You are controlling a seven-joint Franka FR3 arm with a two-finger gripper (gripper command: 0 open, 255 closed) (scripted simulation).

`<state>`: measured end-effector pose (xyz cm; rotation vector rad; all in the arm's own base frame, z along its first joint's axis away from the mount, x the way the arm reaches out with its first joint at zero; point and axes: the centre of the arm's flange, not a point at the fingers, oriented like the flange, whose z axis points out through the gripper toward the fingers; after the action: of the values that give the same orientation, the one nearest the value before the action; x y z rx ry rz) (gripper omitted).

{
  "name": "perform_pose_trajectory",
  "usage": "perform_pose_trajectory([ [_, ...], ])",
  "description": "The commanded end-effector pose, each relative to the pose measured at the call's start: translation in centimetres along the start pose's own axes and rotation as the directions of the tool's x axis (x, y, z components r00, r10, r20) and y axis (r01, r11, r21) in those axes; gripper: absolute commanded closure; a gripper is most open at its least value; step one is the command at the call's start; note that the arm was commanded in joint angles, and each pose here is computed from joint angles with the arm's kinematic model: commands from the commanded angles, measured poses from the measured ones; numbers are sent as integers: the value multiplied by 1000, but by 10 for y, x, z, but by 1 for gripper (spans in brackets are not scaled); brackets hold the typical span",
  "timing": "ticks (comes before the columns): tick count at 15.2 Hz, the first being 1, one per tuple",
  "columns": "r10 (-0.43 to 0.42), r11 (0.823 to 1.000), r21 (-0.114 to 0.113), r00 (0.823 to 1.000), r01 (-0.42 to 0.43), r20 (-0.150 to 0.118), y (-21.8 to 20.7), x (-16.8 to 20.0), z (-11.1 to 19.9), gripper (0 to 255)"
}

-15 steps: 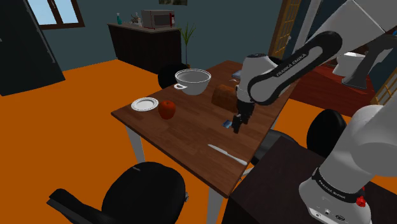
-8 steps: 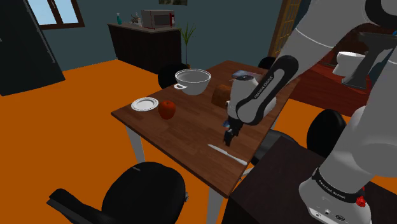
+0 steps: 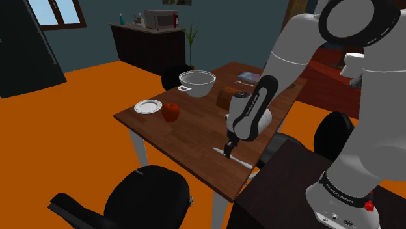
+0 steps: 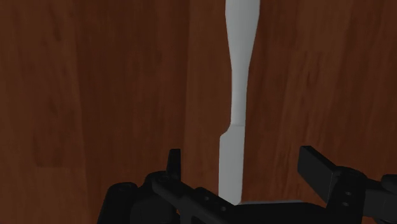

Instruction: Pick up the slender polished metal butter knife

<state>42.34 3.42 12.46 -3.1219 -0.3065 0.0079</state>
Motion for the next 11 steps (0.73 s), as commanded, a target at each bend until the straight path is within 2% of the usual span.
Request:
perform_pose_trajectory([
  [1,0,1000,0,1000,0,-1,-1,0,10,0],
  [3,0,1000,0,1000,0,-1,-1,0,24,0],
  [5,0,1000,0,1000,0,-1,-1,0,24,0],
  [6,0,1000,0,1000,0,-1,0,0,24,255],
  [11,-1,1000,0,1000,1,-1,0,0,23,255],
])
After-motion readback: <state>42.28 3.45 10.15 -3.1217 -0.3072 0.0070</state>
